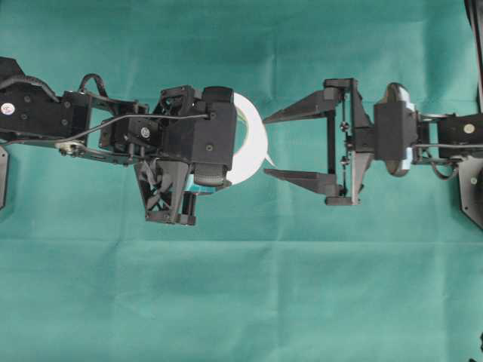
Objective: Peel off the duct tape with your right arm.
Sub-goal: 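Move the right gripper open toward the tape's free end, then pinch the tape's free end with the right gripper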
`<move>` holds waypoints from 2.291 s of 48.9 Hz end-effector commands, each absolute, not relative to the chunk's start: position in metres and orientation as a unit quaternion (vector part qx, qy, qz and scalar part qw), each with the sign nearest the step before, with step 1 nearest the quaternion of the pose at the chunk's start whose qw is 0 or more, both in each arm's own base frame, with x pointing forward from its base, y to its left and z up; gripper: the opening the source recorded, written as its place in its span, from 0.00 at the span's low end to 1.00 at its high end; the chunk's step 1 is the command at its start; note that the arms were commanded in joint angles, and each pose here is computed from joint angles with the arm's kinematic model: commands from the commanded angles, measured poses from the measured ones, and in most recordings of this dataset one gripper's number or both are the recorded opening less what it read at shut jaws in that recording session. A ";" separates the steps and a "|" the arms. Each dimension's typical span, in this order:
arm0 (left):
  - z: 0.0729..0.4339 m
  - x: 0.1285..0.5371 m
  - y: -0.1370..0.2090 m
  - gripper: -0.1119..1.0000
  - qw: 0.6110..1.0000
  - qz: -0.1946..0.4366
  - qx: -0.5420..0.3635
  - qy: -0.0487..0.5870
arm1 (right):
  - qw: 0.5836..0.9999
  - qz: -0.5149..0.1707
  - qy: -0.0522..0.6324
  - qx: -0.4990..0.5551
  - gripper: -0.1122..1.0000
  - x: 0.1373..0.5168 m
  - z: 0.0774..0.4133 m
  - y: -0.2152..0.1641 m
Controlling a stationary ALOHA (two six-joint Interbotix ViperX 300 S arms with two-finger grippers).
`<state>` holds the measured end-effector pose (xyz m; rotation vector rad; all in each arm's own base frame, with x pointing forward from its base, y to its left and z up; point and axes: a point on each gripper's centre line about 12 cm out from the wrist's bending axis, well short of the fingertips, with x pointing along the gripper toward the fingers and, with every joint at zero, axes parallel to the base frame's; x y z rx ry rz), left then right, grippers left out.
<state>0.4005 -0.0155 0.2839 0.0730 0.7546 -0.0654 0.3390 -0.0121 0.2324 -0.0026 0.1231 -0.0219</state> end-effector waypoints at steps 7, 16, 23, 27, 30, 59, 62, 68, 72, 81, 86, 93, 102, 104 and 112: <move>0.297 0.399 -0.014 0.30 0.936 -0.030 0.038 0.350 | 0.999 -0.009 0.041 -0.003 0.86 0.347 0.243 -0.011; 0.296 0.399 -0.014 0.30 0.935 -0.030 0.038 0.351 | 0.999 -0.011 0.039 -0.001 0.84 0.347 0.243 -0.012; 0.294 0.398 -0.013 0.30 0.934 -0.030 0.038 0.353 | 0.999 -0.011 0.042 -0.001 0.59 0.346 0.242 -0.013; 0.294 0.398 -0.013 0.30 0.934 -0.030 0.038 0.354 | 0.999 -0.013 0.043 -0.001 0.37 0.345 0.240 -0.014; 0.294 0.398 -0.014 0.30 0.934 -0.030 0.038 0.353 | 0.999 -0.014 0.048 -0.001 0.25 0.343 0.237 -0.014; 0.291 0.397 -0.014 0.30 0.933 -0.031 0.037 0.357 | 0.999 -0.014 0.048 -0.001 0.10 0.340 0.238 -0.014; 0.291 0.397 -0.014 0.30 0.933 -0.030 0.038 0.357 | 0.999 -0.014 0.047 0.000 0.08 0.340 0.238 -0.014; 0.291 0.397 -0.014 0.30 0.933 -0.030 0.038 0.357 | 0.999 -0.014 0.048 0.000 0.03 0.340 0.238 -0.014; 0.291 0.397 -0.014 0.30 0.933 -0.030 0.038 0.357 | 0.999 -0.015 0.046 0.000 0.02 0.339 0.238 -0.014; 0.291 0.397 -0.014 0.30 0.933 -0.030 0.038 0.357 | 0.999 -0.016 0.047 0.000 0.02 0.340 0.238 -0.015; 0.291 0.397 -0.014 0.30 0.933 -0.030 0.038 0.358 | 0.999 -0.017 0.048 0.000 0.02 0.339 0.237 -0.016; 0.291 0.397 -0.015 0.30 0.933 -0.032 0.039 0.358 | 0.998 -0.023 0.051 0.002 0.02 0.338 0.236 -0.019; 0.288 0.396 -0.016 0.30 0.931 -0.033 0.039 0.361 | 0.998 -0.041 0.054 0.012 0.02 0.335 0.232 -0.028; 0.286 0.395 -0.016 0.30 0.930 -0.033 0.039 0.363 | 0.998 -0.043 0.054 0.013 0.02 0.335 0.232 -0.029; 0.280 0.392 -0.017 0.30 0.927 -0.035 0.039 0.371 | 0.997 -0.049 0.057 0.013 0.02 0.333 0.230 -0.033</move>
